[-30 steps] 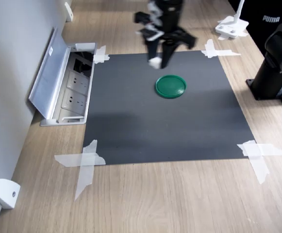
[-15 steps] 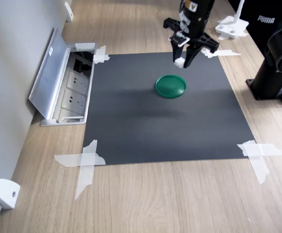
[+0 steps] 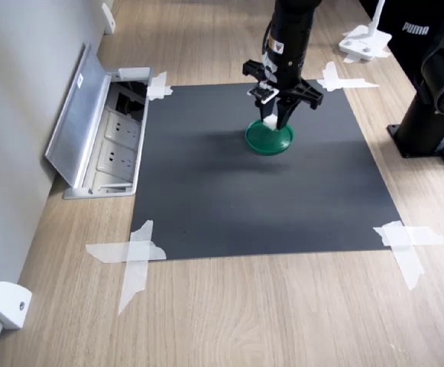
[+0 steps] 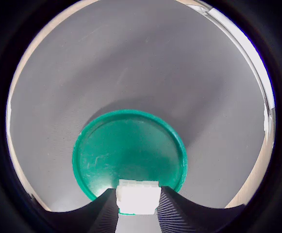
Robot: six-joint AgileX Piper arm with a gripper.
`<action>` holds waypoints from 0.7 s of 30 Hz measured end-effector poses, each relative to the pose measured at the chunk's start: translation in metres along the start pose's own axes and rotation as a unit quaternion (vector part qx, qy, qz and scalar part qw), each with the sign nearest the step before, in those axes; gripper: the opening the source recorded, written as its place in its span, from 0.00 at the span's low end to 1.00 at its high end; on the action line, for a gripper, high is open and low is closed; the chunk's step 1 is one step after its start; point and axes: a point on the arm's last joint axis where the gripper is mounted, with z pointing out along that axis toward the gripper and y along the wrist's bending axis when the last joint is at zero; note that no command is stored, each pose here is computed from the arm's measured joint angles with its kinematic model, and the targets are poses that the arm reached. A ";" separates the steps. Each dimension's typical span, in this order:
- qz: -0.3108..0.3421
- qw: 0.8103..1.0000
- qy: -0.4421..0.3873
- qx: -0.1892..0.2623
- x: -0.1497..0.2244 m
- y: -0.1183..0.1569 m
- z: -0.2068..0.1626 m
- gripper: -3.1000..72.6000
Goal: Grasp a white terminal and put it on the green lid.
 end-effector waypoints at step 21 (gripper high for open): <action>0.029 0.999 -0.041 0.021 -0.003 0.002 -0.018 0.92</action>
